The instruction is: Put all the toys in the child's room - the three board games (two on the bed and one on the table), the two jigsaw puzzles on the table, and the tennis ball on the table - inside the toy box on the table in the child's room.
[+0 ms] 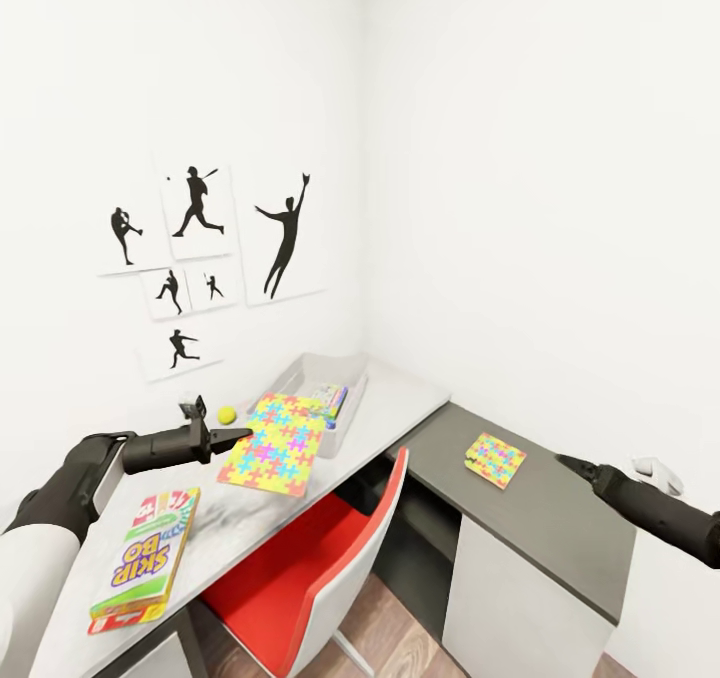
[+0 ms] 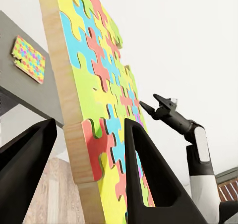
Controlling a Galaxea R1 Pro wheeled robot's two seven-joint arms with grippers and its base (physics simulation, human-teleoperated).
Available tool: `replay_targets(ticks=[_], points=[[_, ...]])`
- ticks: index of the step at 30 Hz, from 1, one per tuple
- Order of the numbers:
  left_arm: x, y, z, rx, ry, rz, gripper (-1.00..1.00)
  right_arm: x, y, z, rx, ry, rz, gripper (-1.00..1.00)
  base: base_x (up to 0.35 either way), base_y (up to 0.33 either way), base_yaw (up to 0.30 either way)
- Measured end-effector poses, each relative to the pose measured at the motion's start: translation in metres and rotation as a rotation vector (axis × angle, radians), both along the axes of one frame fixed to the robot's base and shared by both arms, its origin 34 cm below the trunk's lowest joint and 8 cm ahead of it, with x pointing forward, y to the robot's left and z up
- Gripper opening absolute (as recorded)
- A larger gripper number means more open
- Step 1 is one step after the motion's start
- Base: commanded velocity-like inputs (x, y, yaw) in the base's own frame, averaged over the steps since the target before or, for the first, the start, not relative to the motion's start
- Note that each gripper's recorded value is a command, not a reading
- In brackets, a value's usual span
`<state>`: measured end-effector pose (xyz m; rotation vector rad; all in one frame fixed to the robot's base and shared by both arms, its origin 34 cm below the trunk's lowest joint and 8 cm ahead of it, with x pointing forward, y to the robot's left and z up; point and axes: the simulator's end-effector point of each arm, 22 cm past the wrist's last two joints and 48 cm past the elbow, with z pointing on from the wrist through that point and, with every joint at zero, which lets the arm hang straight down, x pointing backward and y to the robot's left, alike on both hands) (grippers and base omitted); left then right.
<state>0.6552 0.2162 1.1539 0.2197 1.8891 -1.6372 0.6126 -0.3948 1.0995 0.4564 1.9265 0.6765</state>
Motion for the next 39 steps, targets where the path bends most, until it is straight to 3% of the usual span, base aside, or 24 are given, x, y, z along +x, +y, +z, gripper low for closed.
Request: replay_targets(ticks=[3, 15, 27, 39], points=[[0.0, 0.0, 0.0, 0.001, -0.002, 0.0, -1.0, 0.005, 0.003, -0.003, -0.023, 0.021, -0.008, 1.0, 0.147, 0.044, 0.0], [0.0, 0.001, 0.0, 0.0, -0.003, 0.002, -1.0, 0.008, 0.016, -0.002, -0.011, 0.018, 0.011, 1.0, 0.087, -0.009, 0.016], [0.0, 0.002, 0.0, 0.001, -0.004, 0.004, -1.0, 0.008, 0.018, -0.002, -0.009, 0.017, 0.014, 1.0, 0.233, -0.153, 0.265], [0.0, 0.002, 0.001, -0.001, -0.006, 0.004, -1.0, 0.008, 0.017, -0.003, -0.008, 0.018, 0.013, 1.0, 0.267, -0.017, 0.292]])
